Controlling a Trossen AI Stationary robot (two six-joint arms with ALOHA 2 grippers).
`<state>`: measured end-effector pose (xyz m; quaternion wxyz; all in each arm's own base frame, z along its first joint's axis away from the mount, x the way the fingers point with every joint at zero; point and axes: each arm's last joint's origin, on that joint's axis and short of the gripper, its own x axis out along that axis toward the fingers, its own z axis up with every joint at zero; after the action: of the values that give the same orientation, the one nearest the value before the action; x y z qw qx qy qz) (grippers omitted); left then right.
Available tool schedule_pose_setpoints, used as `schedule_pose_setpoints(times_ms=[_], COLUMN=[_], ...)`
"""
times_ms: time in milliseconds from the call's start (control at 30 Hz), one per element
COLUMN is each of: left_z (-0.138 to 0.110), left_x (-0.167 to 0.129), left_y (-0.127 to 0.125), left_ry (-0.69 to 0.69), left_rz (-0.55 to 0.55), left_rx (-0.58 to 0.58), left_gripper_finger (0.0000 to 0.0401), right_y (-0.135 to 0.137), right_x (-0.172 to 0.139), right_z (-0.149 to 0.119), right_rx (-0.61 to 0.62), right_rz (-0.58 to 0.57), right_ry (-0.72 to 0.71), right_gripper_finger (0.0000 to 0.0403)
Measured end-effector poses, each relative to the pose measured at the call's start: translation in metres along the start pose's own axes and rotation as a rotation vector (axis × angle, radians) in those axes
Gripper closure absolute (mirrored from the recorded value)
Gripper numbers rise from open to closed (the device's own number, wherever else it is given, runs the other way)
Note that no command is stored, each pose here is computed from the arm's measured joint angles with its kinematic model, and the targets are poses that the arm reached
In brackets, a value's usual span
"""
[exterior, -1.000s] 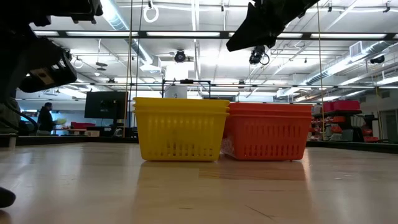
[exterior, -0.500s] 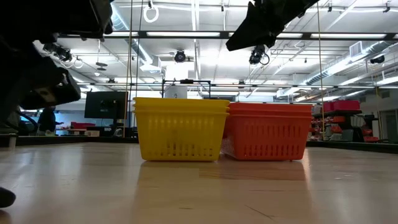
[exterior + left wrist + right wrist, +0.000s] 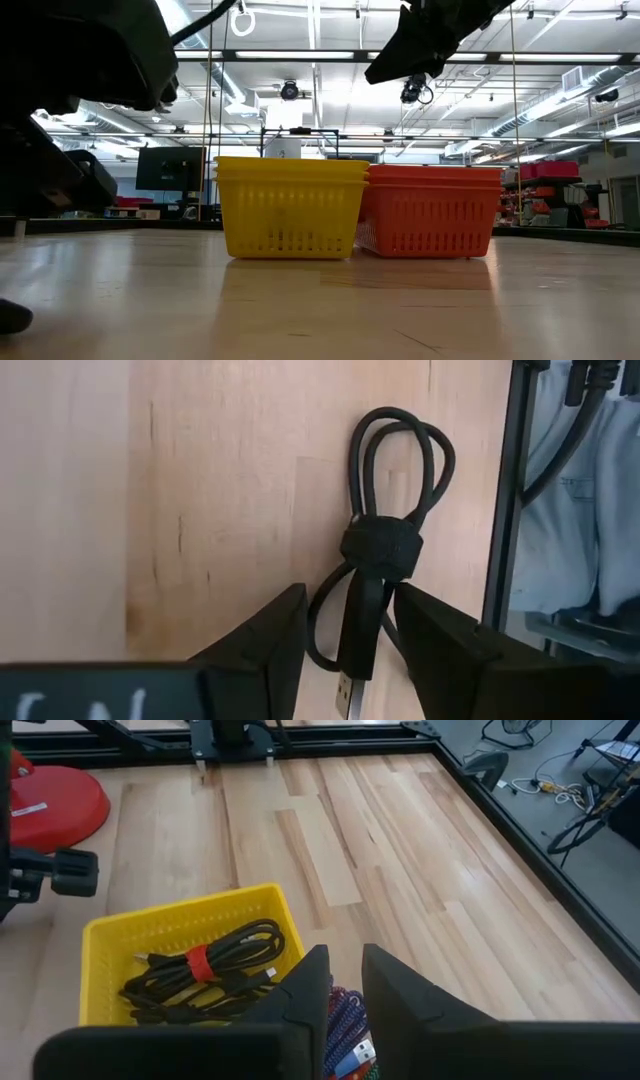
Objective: Pick & Place USB Port
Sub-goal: Put the black charger cable into the yellow bin
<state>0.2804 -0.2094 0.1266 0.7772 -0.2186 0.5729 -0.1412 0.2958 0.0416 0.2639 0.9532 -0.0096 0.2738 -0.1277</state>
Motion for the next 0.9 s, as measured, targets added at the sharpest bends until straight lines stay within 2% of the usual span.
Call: schedule_pose_setpoints(times_ms=[100, 167, 333, 600, 900], left_z=[0.0, 0.0, 0.002, 0.003, 0.001], left_x=[0.0, 0.0, 0.0, -0.005, -0.053], left_y=[0.001, 0.001, 0.005, 0.004, 0.002], left_ry=[-0.024, -0.024, -0.016, -0.037, -0.175], left_rz=[0.028, 0.031, 0.037, 0.046, 0.255], left_rx=[0.005, 0.026, 0.032, 0.039, 0.035], left_gripper_finger=[0.0249, 0.0269, 0.0375, 0.038, 0.038], right_y=[0.0, 0.0, 0.0, 0.0, -0.001], right_x=[0.0, 0.0, 0.0, 0.0, 0.0], right_z=[0.0, 0.0, 0.0, -0.001, -0.002], right_rx=[-0.001, -0.001, -0.002, -0.007, -0.017], right_rz=[0.0, 0.0, -0.002, -0.003, -0.014], right_ry=[0.001, 0.0, 0.004, 0.01, 0.02], right_gripper_finger=[0.0337, 0.0337, 0.0337, 0.0337, 0.0337])
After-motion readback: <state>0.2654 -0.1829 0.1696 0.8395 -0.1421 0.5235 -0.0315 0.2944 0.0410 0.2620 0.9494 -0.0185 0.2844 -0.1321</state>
